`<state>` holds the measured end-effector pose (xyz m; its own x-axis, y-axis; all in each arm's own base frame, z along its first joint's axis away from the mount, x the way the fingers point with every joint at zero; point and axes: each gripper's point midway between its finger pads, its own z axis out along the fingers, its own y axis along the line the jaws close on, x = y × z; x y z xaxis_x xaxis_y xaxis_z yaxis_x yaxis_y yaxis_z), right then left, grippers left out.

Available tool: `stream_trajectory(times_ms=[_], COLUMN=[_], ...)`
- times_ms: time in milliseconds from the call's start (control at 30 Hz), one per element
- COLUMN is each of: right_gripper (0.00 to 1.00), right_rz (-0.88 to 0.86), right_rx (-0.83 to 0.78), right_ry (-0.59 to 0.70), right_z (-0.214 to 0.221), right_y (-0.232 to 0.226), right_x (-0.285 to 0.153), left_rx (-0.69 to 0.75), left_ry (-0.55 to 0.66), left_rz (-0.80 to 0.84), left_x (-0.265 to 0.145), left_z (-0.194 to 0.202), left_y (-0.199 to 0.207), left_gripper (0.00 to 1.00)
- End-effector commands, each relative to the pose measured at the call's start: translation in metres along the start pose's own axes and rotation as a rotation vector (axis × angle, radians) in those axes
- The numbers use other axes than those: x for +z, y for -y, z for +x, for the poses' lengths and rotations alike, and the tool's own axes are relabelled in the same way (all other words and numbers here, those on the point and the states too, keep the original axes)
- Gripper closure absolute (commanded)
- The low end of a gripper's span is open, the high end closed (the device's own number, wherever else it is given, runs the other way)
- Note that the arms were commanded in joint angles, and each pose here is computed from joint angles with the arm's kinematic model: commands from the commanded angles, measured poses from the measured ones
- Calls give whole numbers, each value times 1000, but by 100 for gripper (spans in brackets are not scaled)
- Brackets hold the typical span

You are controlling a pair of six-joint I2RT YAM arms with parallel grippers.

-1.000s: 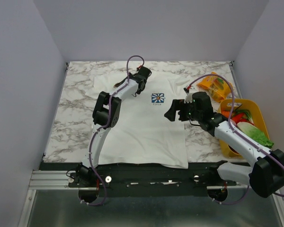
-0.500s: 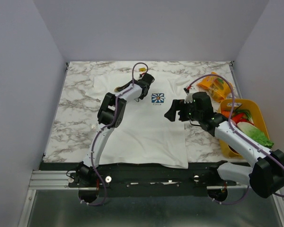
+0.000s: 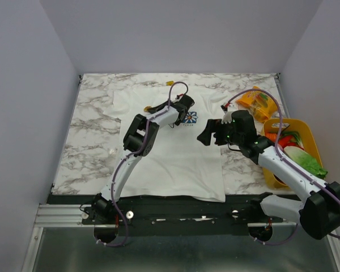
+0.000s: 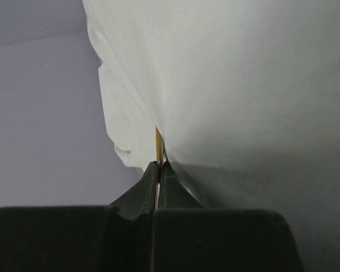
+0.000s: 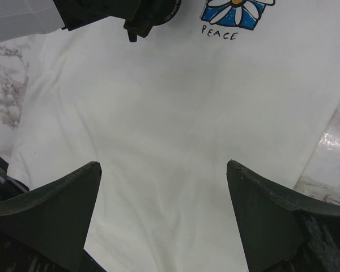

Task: Pin the brooch onto the clothing

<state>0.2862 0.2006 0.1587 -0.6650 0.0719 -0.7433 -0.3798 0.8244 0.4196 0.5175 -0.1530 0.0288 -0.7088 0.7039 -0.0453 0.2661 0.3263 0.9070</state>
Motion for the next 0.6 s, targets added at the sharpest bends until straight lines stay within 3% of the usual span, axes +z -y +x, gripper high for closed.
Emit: stream_trajectory(times_ms=[0, 567], right_gripper=[1, 0], right_rz=[5, 30], right_rx=[5, 12], right_ry=[-15, 54], right_z=[6, -19], right_y=[2, 0], right_x=[-4, -9], left_rx=[-34, -366], left_ry=[41, 229], left_rz=[58, 347], left_x=[-13, -61], left_z=[-11, -52], left_y=[16, -10], left_gripper=[100, 100])
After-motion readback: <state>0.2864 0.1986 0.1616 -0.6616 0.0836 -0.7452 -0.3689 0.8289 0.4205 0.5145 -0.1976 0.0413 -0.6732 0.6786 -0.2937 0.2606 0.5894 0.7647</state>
